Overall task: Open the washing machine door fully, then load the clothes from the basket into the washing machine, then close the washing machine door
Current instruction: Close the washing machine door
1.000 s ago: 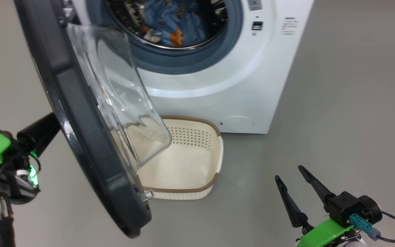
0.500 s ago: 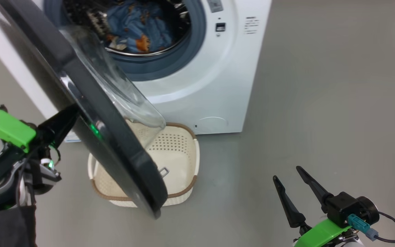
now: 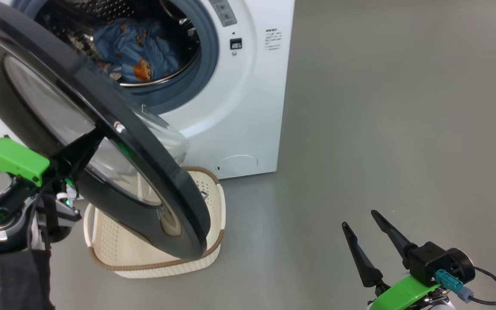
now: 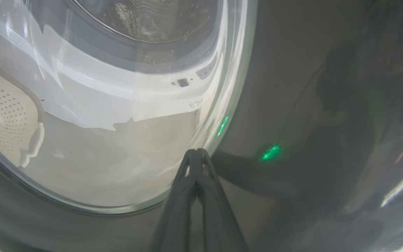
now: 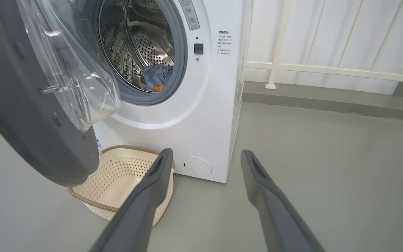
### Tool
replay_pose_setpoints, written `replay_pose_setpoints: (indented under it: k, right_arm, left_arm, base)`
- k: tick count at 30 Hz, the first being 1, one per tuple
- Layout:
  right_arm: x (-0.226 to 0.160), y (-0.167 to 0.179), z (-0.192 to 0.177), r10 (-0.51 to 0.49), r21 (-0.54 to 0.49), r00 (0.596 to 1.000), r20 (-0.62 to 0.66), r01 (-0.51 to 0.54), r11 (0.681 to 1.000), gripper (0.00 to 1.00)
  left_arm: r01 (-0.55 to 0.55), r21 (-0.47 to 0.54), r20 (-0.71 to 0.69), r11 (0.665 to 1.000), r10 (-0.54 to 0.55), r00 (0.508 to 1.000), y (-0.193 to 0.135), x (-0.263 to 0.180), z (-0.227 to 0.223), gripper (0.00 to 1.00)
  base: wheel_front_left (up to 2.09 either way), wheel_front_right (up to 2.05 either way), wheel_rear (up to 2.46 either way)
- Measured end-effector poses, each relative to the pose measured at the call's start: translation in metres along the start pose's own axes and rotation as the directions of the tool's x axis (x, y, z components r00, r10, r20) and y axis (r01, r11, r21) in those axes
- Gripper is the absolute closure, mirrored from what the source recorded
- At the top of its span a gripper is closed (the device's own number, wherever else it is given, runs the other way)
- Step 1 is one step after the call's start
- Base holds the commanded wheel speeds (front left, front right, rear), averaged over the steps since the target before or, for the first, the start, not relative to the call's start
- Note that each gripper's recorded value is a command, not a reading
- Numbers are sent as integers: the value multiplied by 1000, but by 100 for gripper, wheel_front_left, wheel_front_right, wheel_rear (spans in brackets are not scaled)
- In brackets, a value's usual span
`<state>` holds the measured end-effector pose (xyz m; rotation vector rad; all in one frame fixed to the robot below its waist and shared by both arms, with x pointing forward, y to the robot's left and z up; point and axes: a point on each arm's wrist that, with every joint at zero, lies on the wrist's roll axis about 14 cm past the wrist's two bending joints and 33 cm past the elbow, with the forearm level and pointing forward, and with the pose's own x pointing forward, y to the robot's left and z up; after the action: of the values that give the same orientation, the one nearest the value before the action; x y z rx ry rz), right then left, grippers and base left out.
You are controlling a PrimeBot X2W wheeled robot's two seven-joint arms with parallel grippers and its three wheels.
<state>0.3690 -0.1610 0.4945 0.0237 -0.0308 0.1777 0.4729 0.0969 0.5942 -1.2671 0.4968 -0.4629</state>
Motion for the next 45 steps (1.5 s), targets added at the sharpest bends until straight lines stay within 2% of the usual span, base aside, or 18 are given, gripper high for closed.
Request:
replay_pose_setpoints:
  k: [17,21,23,25,27,28,29,30,31,34,37,40,41,42,45]
  right_arm:
    - [-12,-9,8,-36,-4,999,21,36,999,0]
    - [-19,-9,4,-42,-1,999,10,42,999,0]
    - [-20,-9,4,-44,0,999,11,44,999,0]
    - [-24,-10,2,-50,1,999,6,50,999,0]
    - [-28,-12,0,-58,3,998,0,58,998,0]
    - [-30,-12,-2,-61,5,998,-5,61,998,0]
    - [-31,-12,-4,-61,5,998,-10,61,998,0]
    - [-31,-12,-5,-61,5,998,-15,61,998,0]
    - [-31,-12,-6,-60,2,998,-17,60,998,0]
    - [-29,-13,-4,-56,-5,998,-10,56,998,0]
    - [-28,-14,0,-58,-7,998,1,58,998,0]
    - [-26,-14,2,-57,-10,998,8,57,998,0]
    - [-26,-14,3,-56,-11,998,11,56,998,0]
    - [-26,-14,4,-56,-12,998,12,56,998,0]
    - [-26,-14,4,-55,-17,998,13,55,998,0]
  left_arm:
    - [31,-11,-2,999,-31,1000,-3,22,-9,100]
    - [11,79,26,997,-13,1000,-2,20,-7,100]
    - [-11,187,46,982,2,999,-1,16,-6,100]
    - [-57,331,85,942,30,996,5,8,-2,74]
    - [-124,444,135,887,70,988,19,-5,4,55]
    - [-154,475,155,866,89,984,27,-12,6,23]
    - [-176,500,165,848,106,980,36,-19,5,9]
    - [-193,523,175,830,117,978,42,-24,3,0]
    - [-213,549,193,808,125,973,47,-29,3,0]
    - [-287,656,279,698,129,952,58,-48,9,0]
    - [-346,705,341,620,131,931,75,-66,6,0]
    - [-389,719,382,575,140,914,94,-80,-7,0]
    - [-403,740,391,539,143,909,99,-84,-11,0]
    - [-413,748,399,519,145,905,105,-88,-15,0]
    - [-435,760,417,483,152,896,122,-98,-29,0]
  base:
    - [0,0,0]
    - [0,0,0]
    - [0,0,0]
    - [0,0,0]
    - [0,0,0]
    - [0,0,0]
    - [0,0,0]
    - [0,0,0]
    - [0,0,0]
    - [0,0,0]
    - [0,0,0]
    - [0,0,0]
    - [0,0,0]
    - [0,0,0]
    - [0,0,0]
